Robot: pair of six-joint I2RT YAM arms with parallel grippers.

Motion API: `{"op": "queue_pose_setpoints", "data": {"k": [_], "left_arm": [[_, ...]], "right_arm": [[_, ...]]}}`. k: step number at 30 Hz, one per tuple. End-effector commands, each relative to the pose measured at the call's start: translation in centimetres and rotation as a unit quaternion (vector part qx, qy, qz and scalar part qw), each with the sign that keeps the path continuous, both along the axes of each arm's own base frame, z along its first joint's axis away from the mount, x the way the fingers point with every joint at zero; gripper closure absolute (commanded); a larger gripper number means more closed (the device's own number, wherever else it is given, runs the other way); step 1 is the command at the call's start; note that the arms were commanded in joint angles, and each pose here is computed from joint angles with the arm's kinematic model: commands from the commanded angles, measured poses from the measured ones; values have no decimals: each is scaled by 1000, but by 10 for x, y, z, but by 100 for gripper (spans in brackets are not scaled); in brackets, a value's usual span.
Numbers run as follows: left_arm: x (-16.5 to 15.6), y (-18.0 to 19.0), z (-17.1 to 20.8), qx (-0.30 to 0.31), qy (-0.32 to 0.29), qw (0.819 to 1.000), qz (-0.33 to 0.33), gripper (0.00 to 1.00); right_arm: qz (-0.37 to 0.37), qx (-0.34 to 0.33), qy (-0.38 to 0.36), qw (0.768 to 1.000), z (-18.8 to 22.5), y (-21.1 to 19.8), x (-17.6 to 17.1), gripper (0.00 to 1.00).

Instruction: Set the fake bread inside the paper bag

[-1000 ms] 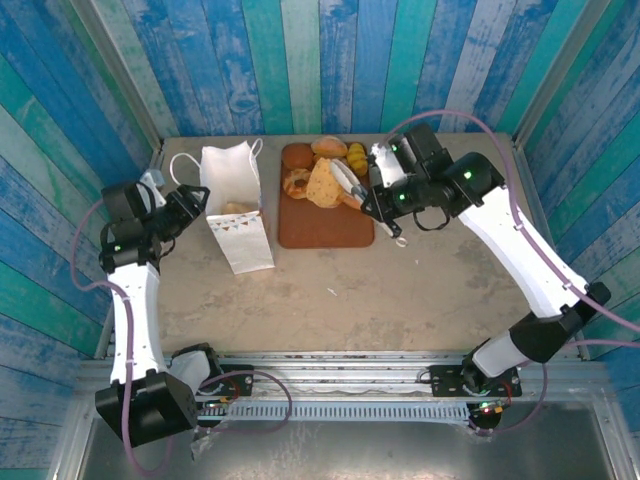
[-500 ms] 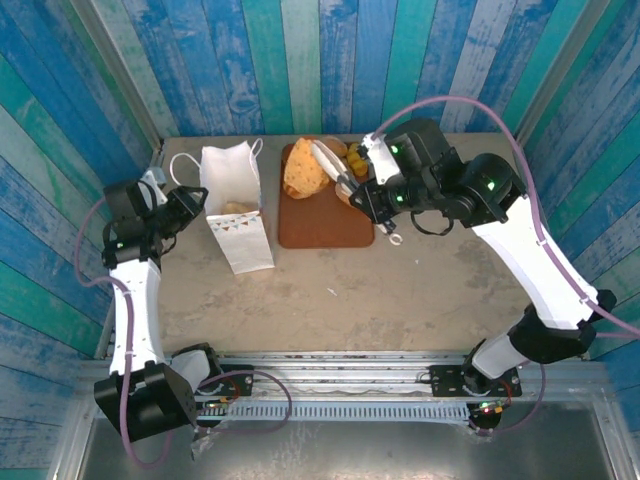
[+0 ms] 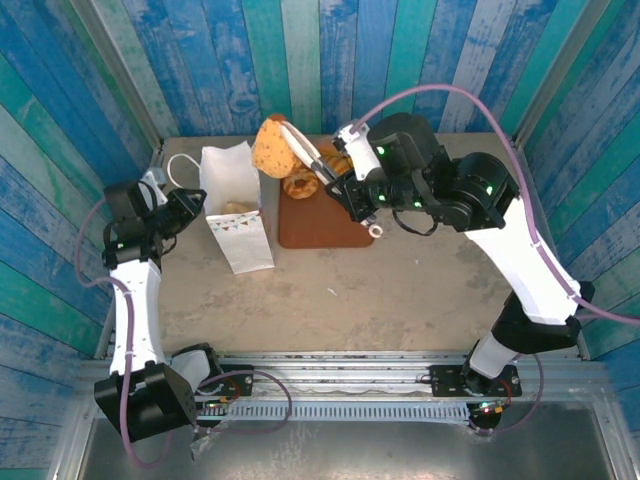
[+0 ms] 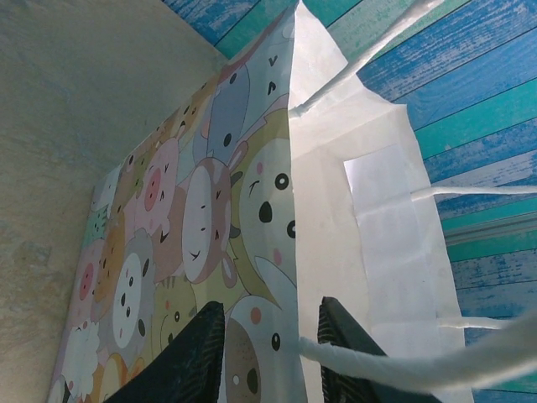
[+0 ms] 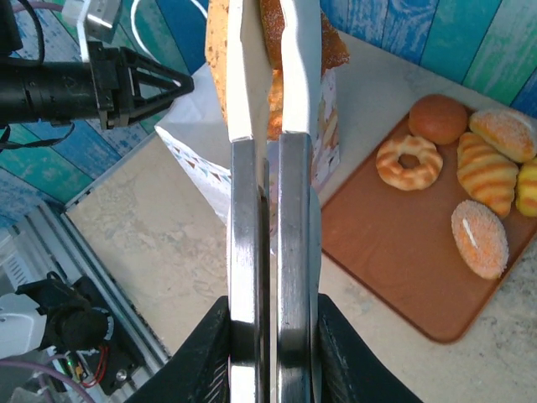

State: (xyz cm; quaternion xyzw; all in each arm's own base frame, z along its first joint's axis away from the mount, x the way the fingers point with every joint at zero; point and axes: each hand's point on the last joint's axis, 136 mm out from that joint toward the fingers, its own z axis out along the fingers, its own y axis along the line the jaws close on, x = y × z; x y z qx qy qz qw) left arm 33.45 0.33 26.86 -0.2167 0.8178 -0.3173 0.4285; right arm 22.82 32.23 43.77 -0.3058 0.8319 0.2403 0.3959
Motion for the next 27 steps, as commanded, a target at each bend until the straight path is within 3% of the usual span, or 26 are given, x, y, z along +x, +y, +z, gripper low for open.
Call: {"op": "queue_pose_setpoints", "data": {"k": [1, 20, 27], "left_arm": [[-3, -2, 9, 1, -20, 1000, -7, 68], [-12, -5, 3, 22, -14, 1000, -16, 74], [-15, -1, -4, 46, 2, 999, -15, 77]], "right_arm": [[12, 23, -53, 998, 21, 21, 2, 76], [10, 12, -91, 996, -10, 107, 41, 76], [7, -14, -77, 997, -43, 127, 53, 76]]}}
